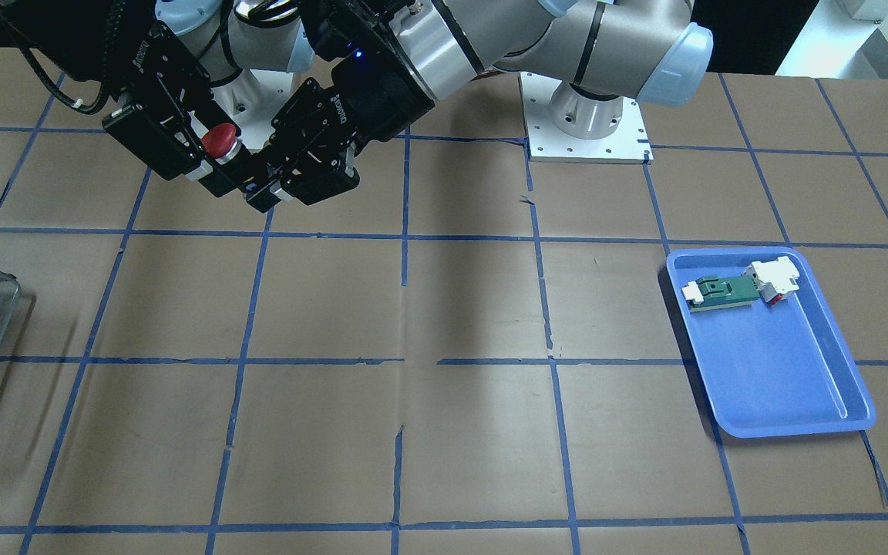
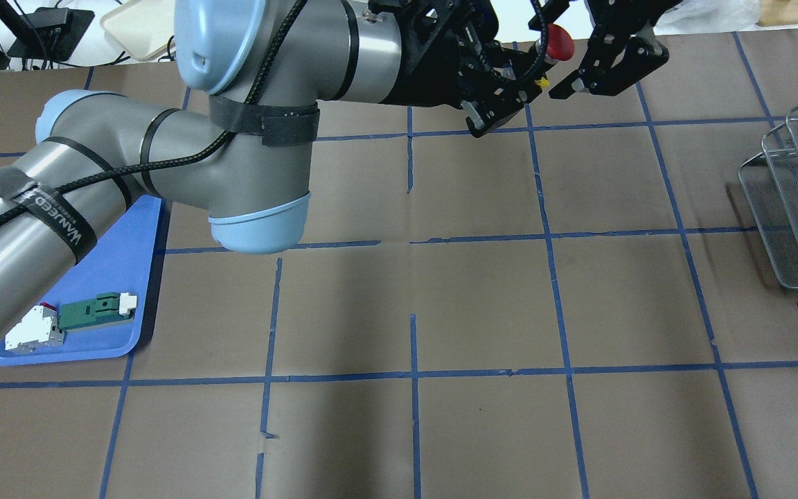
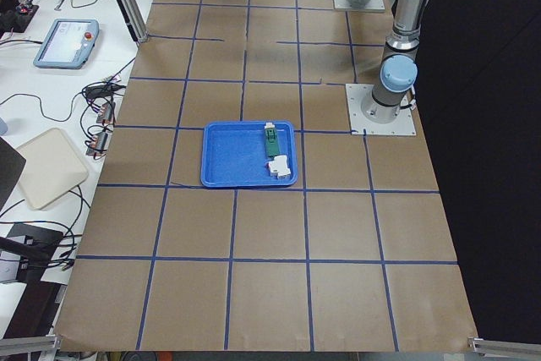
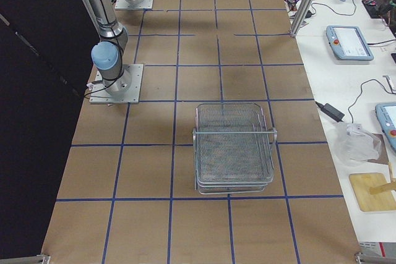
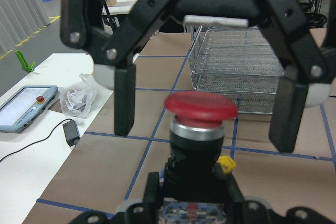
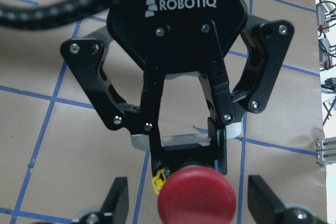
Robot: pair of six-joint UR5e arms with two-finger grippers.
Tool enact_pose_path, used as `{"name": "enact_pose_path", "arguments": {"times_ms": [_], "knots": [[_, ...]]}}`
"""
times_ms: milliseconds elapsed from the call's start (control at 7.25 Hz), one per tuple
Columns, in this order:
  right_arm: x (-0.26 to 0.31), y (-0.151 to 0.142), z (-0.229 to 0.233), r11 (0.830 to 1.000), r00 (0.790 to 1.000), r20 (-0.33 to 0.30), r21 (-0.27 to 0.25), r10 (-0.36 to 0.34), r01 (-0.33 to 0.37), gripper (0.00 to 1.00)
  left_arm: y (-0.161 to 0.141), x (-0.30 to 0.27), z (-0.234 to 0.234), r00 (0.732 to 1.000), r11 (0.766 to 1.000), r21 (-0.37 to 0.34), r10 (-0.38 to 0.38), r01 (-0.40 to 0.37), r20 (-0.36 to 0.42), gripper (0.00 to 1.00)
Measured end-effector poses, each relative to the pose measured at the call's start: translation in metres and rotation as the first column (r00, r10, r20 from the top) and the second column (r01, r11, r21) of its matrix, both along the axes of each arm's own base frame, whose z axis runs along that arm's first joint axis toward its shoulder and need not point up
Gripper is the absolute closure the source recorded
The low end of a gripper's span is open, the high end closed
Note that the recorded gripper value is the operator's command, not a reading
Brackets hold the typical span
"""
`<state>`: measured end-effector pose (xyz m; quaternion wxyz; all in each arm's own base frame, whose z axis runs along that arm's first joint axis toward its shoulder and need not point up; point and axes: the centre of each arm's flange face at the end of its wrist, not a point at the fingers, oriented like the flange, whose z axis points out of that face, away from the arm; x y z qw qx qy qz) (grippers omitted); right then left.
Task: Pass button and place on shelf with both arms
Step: 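Open and withdraw the left gripper while the right gripper carries the button away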
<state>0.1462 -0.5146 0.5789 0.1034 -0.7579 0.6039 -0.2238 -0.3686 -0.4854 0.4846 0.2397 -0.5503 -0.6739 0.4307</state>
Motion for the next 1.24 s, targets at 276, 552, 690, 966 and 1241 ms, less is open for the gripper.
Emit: {"name": "enact_pose_path", "arguments": {"times_ms": [276,552,690,966,1241], "knots": [[0.000,0.002,0.003,1.000,1.000,0.000,-0.007,0.002,-0.002,0.97,-0.001,-0.001,-0.003,1.000,1.000,0.005,-0.001,0.001,0.000,0.57],[-0.001,0.003,0.003,1.000,1.000,-0.010,-0.007,0.002,-0.002,1.00,-0.002,-0.002,-0.002,1.000,1.000,0.005,-0.004,0.004,-0.008,0.00],[-0.002,0.004,0.003,1.000,1.000,-0.026,-0.005,0.001,-0.002,1.00,-0.001,-0.001,0.001,1.000,1.000,0.012,0.003,-0.002,-0.017,0.00],[-0.003,0.004,0.002,1.000,0.999,-0.035,-0.006,0.002,-0.002,1.00,0.001,0.001,0.006,0.999,0.999,0.033,0.027,-0.026,-0.026,0.00],[-0.009,0.000,-0.001,1.000,0.999,-0.046,-0.003,-0.009,0.008,1.00,-0.001,0.009,0.009,0.998,0.996,0.055,0.065,-0.064,-0.018,0.00]]}}
